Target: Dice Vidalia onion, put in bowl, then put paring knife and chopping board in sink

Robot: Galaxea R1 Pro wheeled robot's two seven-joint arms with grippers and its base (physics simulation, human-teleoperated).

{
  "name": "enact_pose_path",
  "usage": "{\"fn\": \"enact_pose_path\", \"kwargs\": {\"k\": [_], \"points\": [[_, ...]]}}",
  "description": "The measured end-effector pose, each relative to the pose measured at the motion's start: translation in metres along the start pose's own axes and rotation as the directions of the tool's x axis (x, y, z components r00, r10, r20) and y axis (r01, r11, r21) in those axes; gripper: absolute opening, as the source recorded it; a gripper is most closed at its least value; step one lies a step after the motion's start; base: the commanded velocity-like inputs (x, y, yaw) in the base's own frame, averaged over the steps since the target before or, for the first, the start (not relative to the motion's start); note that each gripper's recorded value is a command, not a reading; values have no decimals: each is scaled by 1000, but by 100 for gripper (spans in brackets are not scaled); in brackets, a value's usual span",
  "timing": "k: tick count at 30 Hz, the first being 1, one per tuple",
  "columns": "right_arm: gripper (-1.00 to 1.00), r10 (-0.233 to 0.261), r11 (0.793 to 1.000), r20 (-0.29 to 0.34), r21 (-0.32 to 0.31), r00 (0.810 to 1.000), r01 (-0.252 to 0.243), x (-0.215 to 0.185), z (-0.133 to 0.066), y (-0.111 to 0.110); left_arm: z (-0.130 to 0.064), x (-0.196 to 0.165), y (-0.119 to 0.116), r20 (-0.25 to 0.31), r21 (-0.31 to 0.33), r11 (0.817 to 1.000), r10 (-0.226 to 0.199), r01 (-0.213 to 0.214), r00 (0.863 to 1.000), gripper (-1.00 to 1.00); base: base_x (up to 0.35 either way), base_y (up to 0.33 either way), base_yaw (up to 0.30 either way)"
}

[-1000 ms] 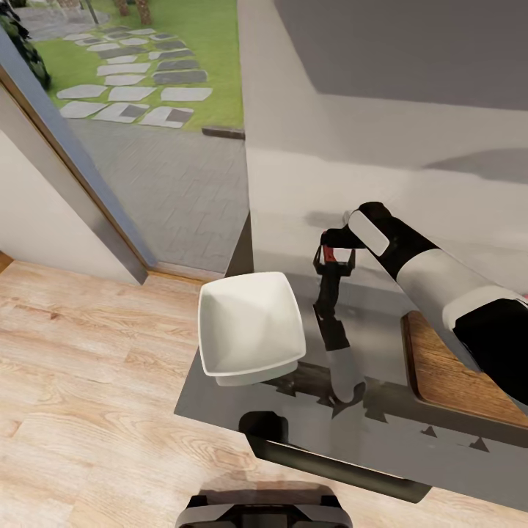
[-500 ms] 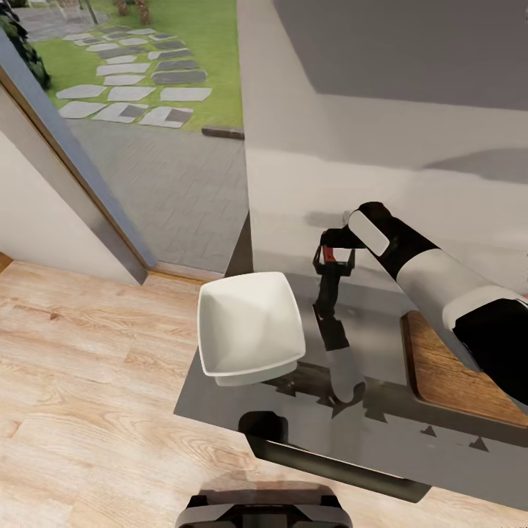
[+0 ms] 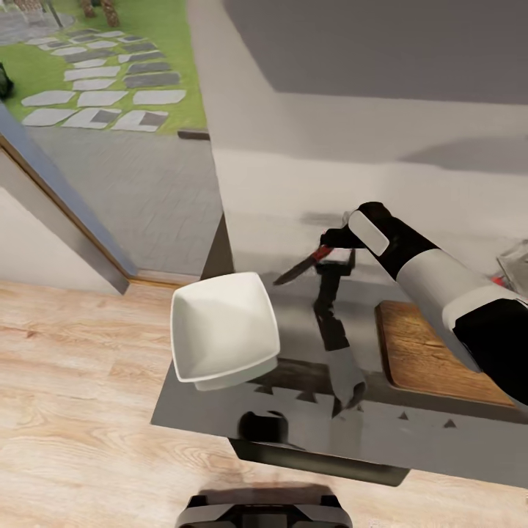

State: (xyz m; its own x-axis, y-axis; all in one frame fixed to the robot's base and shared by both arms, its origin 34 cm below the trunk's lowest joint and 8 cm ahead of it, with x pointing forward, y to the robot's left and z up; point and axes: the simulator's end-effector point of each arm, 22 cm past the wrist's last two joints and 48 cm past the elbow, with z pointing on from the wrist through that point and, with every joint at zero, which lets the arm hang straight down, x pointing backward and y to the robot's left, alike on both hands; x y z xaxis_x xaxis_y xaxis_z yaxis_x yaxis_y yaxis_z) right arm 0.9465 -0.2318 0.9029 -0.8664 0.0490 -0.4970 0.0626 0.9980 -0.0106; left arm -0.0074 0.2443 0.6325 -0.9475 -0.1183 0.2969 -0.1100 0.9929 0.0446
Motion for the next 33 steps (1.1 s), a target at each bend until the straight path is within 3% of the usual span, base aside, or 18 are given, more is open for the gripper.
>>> {"fn": "enact_pose_path", "kwargs": {"k": [19, 33], "points": [[100, 0, 1000, -1, 0, 1000, 0, 0, 0, 0, 0, 0, 0, 0, 0, 1000, 0, 0, 1000, 100, 0, 0, -178], [100, 0, 1000, 2, -5, 1000, 0, -1, -1, 2, 0, 0, 0, 0, 0, 1000, 0, 0, 1000, 100, 0, 0, -80]]}}
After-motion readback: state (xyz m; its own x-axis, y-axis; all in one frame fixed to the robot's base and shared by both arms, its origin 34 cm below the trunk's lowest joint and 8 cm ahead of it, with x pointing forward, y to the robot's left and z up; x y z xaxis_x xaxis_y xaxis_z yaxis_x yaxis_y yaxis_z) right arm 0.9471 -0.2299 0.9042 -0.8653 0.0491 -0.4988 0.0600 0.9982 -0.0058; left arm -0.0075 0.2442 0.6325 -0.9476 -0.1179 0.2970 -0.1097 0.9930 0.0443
